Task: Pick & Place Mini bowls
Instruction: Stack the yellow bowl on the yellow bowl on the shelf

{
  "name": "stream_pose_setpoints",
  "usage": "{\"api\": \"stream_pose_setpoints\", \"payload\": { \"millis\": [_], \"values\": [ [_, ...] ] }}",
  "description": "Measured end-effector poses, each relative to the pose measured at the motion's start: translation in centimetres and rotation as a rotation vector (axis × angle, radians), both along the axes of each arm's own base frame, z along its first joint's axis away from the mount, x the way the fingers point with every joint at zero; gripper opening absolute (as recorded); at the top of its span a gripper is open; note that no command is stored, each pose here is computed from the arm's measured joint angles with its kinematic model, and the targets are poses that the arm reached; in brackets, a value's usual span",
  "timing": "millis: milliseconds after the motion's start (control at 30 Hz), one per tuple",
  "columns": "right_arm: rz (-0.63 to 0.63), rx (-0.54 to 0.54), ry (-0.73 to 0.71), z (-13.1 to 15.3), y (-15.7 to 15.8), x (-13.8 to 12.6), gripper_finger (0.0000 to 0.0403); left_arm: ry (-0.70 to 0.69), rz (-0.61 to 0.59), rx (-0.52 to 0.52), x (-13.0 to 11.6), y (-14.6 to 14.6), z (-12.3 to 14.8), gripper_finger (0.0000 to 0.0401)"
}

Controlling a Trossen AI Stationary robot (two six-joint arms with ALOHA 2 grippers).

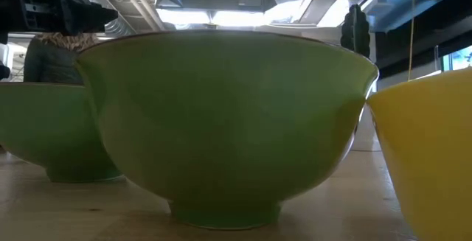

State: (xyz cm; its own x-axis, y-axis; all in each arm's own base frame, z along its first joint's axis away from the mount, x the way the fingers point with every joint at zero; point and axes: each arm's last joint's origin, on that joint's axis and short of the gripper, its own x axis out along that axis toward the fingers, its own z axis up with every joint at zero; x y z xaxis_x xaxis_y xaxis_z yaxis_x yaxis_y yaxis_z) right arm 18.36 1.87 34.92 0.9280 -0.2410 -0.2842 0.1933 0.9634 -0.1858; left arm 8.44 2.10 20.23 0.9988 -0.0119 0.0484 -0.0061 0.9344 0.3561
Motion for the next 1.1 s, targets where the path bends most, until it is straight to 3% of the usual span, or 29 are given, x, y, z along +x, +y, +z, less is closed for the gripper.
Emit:
{"api": "stream_pose_setpoints", "payload": {
  "millis": [200, 467, 733, 967, 1100],
  "values": [
    [-0.172, -0.124, 0.114, 5.8, -2.5, 4.2, 0.0004, 0.0, 0.0, 0.01, 0.0, 0.0, 0.0, 0.0006],
    [-0.363, -0.145, 0.258, 10.2, -8.5, 8.2, 0.0003, 0.0, 0.004, 0.026, 0.0, 0.0, 0.0, 0.0006],
    [-0.492, -0.01, 0.466, 9.4, -16.6, 10.5, 0.0003, 0.0, 0.004, 0.026, 0.0, 0.0, 0.0, 0.0006],
    [-0.541, 0.176, 0.568, 6.0, -22.9, 11.4, 0.0003, 0.0, 0.005, 0.034, 0.0, 0.0, 0.0, 0.0006],
    [-0.634, 0.255, 0.594, 3.9, -26.2, 11.1, 0.0003, 0.0, 0.005, 0.034, 0.0, 0.0, 0.0, 0.0006]
  ]
}}
